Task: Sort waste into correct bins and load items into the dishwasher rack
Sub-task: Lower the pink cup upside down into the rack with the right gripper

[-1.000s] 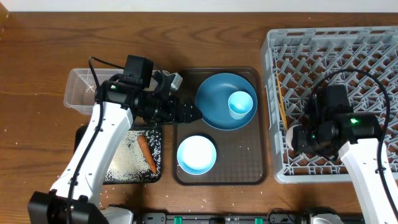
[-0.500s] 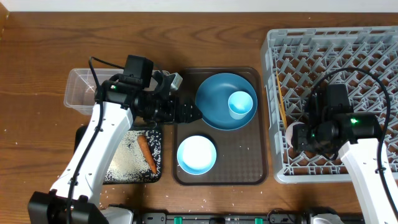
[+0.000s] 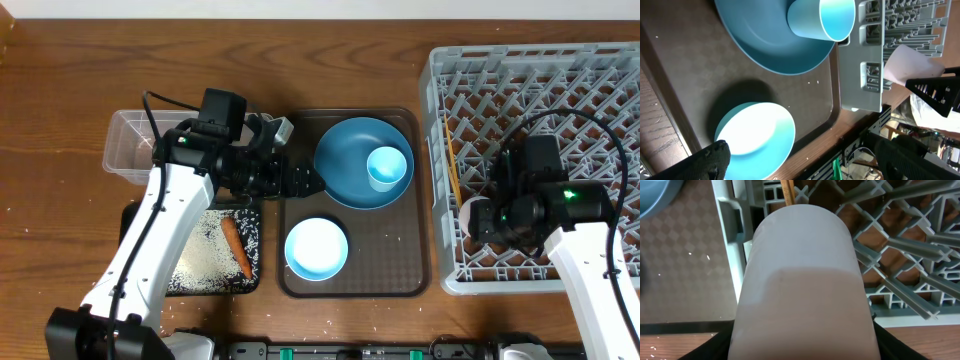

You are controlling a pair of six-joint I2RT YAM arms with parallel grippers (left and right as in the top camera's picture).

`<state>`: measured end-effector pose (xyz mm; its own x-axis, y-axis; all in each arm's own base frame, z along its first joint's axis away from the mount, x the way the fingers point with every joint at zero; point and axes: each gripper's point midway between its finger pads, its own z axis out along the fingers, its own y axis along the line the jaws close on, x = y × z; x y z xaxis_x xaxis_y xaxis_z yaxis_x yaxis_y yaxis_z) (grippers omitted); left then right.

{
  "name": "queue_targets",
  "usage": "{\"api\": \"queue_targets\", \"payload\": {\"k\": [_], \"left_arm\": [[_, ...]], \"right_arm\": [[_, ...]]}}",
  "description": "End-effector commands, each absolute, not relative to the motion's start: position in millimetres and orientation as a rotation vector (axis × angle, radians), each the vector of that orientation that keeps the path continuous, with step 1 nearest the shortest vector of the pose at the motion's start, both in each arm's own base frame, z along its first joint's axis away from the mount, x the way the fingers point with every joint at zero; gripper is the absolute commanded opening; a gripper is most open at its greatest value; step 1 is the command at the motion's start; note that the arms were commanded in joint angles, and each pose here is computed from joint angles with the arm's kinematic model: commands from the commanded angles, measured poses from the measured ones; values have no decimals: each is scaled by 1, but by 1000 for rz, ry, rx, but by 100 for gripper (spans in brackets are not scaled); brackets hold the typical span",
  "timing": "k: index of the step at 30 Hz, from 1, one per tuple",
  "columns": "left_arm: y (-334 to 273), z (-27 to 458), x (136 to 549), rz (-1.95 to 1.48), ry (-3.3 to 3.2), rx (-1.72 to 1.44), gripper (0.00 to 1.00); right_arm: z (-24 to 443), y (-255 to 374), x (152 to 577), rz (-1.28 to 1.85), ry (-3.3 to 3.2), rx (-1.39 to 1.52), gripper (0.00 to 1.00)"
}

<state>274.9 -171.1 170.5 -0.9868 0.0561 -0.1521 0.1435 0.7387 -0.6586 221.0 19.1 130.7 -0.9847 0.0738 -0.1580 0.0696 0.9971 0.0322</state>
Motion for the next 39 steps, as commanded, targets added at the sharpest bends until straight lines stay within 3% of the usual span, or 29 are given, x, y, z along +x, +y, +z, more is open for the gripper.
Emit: {"api": "queue_targets", "payload": {"k": [1, 5, 22, 28, 39], "left_arm": [[-168, 167, 275, -1061, 2821, 166, 95], [-168, 168, 275, -1060, 2821, 165, 95], [-168, 168, 275, -1061, 2821, 166, 95], [-168, 168, 275, -1061, 2821, 166, 95], [-168, 168, 275, -1061, 2821, 166, 95]], "right_arm": [[130, 17, 219, 44, 2986, 144, 66], [130, 17, 218, 43, 2988, 144, 73], [130, 17, 221, 46, 2978, 144, 75], [131, 17, 223, 47, 2969, 144, 99], [130, 17, 223, 47, 2969, 143, 99]]}}
